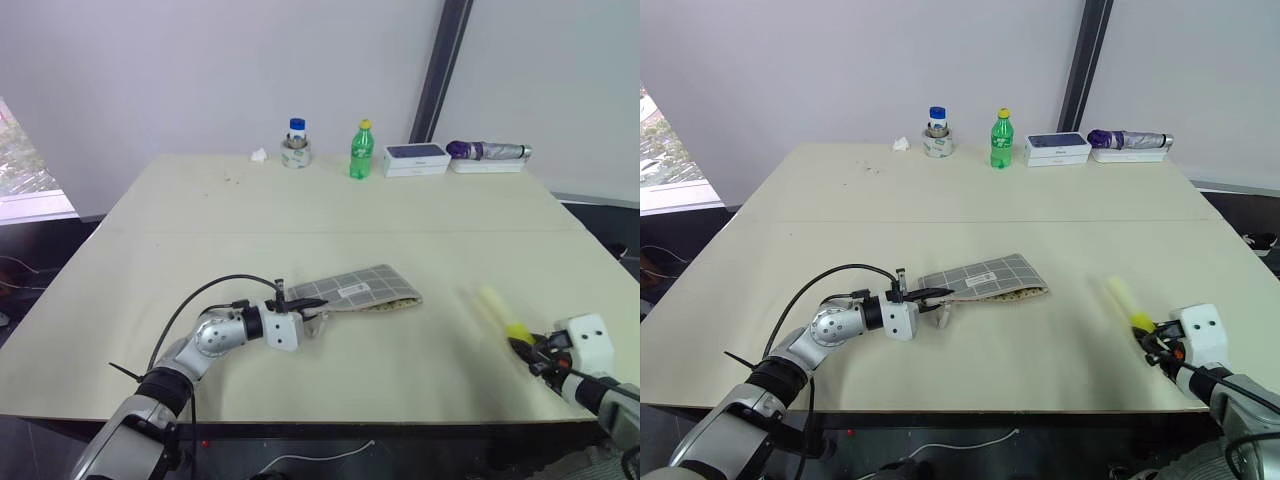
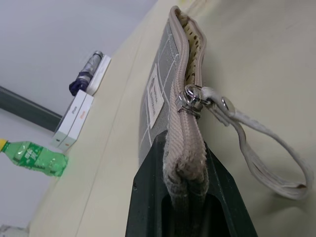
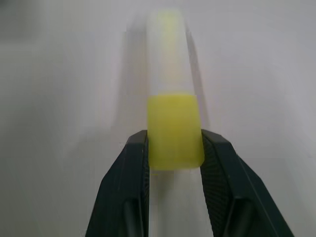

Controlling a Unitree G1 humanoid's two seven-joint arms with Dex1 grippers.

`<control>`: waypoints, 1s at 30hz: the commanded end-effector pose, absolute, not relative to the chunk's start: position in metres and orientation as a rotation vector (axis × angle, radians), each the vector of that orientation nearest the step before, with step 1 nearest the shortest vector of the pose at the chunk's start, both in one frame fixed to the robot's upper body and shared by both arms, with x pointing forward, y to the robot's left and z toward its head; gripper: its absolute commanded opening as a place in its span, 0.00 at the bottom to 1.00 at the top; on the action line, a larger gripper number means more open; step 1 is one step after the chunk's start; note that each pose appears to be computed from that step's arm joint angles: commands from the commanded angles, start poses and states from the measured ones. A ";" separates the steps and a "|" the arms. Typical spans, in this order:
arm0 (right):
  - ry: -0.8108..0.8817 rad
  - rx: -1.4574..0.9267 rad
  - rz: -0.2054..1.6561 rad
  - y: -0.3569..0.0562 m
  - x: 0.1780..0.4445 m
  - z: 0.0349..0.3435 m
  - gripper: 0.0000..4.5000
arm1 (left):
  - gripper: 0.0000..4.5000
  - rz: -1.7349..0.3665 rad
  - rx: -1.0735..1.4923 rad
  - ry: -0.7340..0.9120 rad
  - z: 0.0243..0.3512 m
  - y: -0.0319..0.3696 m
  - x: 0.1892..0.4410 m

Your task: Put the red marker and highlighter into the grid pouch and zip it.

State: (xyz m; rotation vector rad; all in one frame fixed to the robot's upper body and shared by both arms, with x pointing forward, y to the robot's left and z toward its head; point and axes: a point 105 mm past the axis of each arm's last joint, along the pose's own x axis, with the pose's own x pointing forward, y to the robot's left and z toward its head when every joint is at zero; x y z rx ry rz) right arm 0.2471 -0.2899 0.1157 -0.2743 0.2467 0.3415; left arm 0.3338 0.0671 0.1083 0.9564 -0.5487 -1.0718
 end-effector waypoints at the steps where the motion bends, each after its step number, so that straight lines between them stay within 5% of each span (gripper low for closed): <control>1: 0.107 -0.292 0.601 -0.247 0.234 0.148 0.19 | 0.00 -1.051 0.959 -0.587 0.118 0.066 0.335; 7: 0.183 -0.372 0.779 -0.218 0.223 0.137 0.19 | 0.00 -1.047 0.935 -0.606 0.125 0.062 0.337; 16: 0.143 -0.428 0.686 -0.230 0.251 0.134 0.19 | 0.00 -1.059 0.931 -0.658 0.139 0.055 0.332; 30: 0.123 -0.719 0.873 -0.187 0.281 0.134 0.19 | 0.00 -1.163 0.995 -0.715 0.140 0.041 0.319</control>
